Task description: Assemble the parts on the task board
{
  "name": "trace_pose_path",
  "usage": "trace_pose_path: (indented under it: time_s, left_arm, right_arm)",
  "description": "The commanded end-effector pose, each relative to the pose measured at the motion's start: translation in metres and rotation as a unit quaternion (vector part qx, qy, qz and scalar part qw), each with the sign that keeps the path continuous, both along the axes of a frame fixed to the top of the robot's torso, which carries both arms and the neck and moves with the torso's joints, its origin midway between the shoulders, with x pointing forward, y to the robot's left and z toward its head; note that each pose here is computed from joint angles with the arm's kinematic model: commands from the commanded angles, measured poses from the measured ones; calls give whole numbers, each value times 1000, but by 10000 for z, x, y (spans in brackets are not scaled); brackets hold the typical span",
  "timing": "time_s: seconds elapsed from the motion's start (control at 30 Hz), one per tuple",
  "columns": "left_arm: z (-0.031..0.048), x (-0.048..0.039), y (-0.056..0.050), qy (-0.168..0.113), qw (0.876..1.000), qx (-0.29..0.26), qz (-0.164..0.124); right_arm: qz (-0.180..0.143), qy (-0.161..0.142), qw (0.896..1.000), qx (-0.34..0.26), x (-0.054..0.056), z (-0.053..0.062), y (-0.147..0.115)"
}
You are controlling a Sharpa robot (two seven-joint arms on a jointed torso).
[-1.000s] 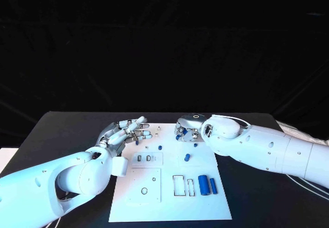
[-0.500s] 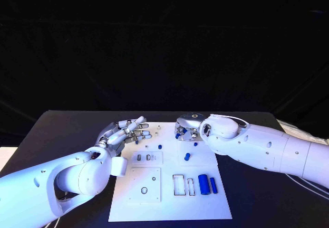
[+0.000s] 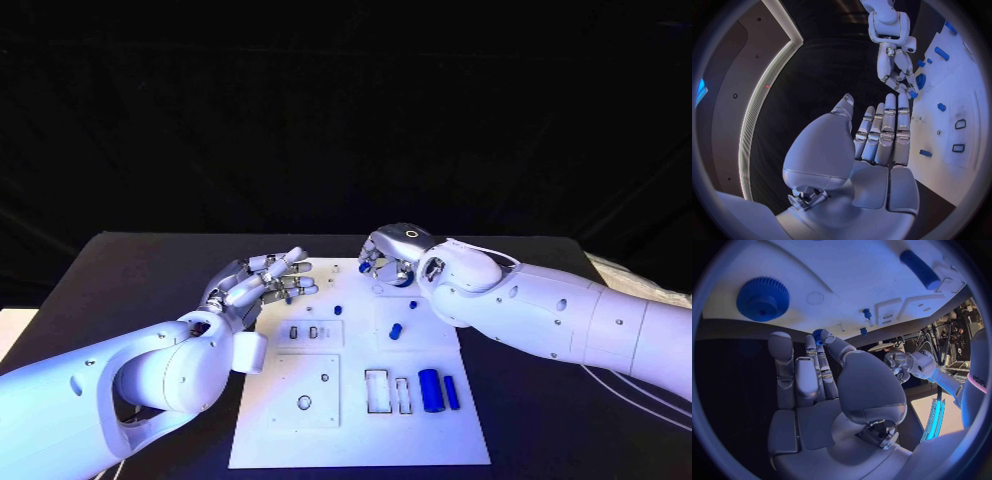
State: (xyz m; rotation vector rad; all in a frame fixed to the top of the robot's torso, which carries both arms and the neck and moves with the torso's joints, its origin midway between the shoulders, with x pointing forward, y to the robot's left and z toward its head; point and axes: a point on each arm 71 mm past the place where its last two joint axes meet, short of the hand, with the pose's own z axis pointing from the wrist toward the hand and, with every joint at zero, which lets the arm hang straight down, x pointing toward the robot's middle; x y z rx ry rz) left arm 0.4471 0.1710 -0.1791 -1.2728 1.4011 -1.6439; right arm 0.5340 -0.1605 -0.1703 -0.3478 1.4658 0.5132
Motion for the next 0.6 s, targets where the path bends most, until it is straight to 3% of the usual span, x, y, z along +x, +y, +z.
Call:
trace_pose_path:
  time_s: [0.03,0.6]
  left_arm:
    - [19,-7,-11,-4,1000,-5,-9]
    - [33,-26,-45,-4,1000,-8,-15]
  right_arm:
    - [-17,-30,999,42,30,67,31]
    - [-11,-9,999,31,166,-2,332]
